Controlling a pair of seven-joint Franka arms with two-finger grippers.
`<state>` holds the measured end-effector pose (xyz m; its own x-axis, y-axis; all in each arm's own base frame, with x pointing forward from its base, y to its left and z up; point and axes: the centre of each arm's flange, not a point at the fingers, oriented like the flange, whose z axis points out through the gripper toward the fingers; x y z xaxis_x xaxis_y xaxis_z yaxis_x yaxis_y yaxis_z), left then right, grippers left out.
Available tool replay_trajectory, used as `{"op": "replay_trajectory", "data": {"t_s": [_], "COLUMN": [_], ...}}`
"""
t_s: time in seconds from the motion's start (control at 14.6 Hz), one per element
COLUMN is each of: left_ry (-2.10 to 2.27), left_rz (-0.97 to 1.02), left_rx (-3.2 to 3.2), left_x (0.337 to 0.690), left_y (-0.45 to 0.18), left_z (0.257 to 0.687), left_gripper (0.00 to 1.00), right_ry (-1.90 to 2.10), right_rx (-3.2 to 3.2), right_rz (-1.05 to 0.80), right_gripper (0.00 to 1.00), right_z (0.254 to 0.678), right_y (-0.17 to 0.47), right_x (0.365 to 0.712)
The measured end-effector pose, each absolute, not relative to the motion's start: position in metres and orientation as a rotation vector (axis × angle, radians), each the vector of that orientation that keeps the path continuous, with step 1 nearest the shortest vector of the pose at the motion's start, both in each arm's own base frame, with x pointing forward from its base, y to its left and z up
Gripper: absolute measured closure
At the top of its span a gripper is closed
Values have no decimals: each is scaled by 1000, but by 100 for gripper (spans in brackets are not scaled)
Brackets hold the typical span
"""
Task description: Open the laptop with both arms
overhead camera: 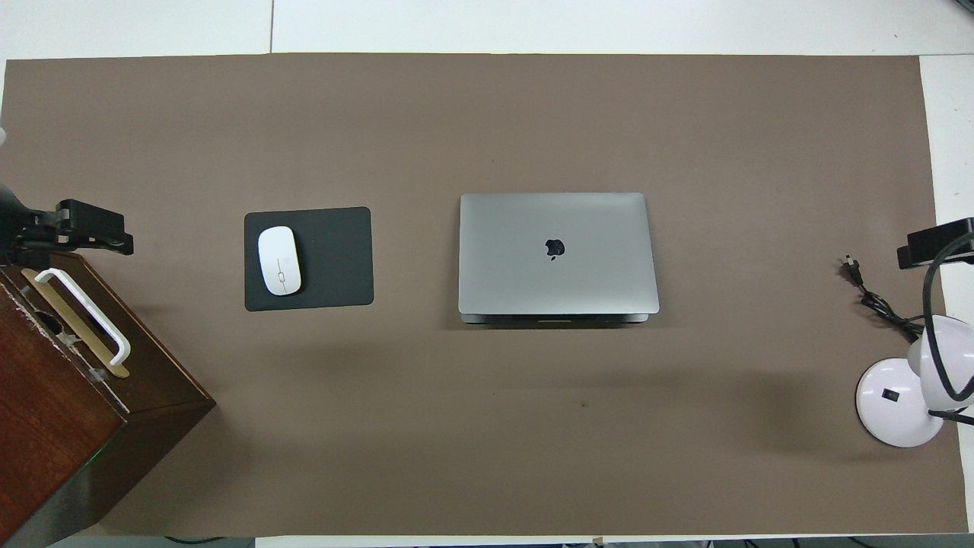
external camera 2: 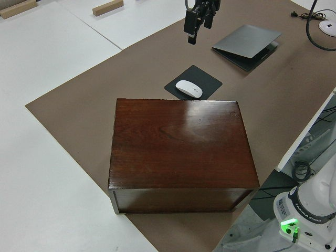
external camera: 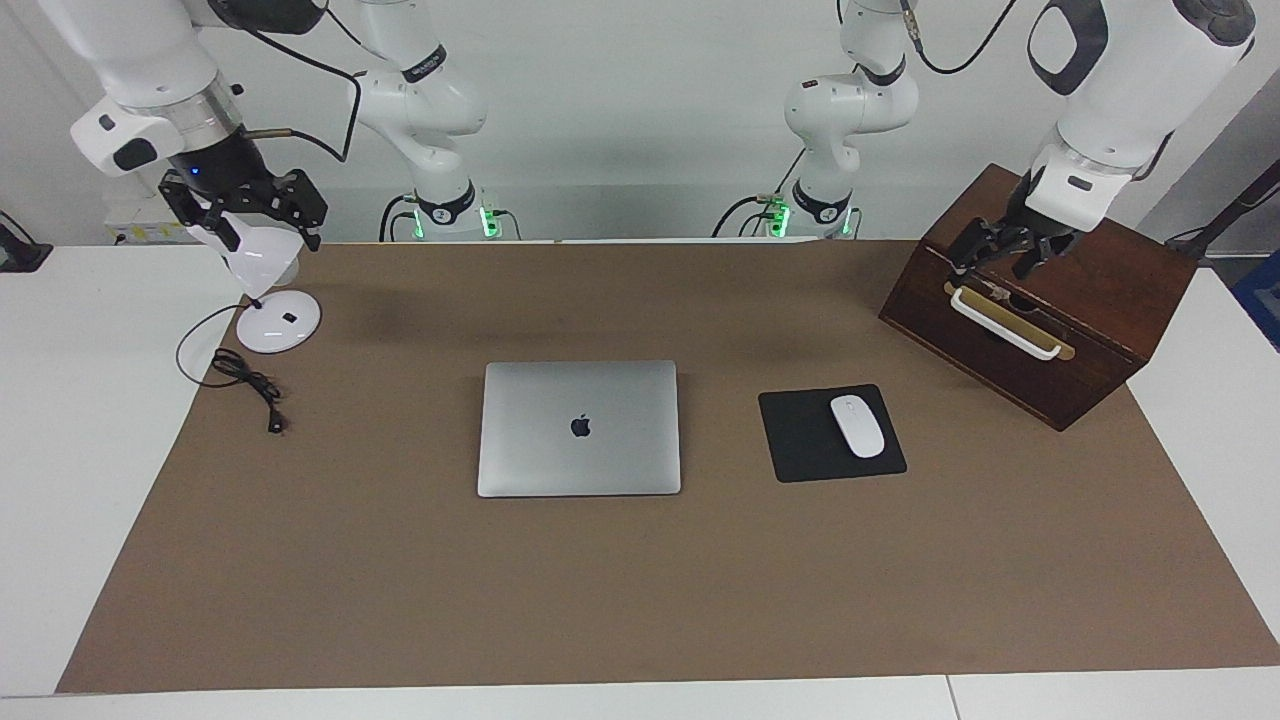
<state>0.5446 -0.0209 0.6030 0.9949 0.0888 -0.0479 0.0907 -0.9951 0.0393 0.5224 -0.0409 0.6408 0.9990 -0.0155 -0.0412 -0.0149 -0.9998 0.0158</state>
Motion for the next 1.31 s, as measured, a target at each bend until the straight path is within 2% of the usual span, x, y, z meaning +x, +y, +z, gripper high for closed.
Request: {"op": "replay_trajectory", "data": {"t_s": [1.24,1.31], "left_ry": [144,150], "left_rz": [-57,-48], "left_rx": [3095,3095], "left_x": [549,550], "left_y": [-21,-21], "left_z": [592,592], "left_gripper": [0,7], "right_ry": [-24,-24], "right_rx": [3125,3125], "right_rz": [-64,-64], "right_gripper": [0,0], "right_z": [641,641], "right_y": [-41,-41], "right_x": [522,522]}}
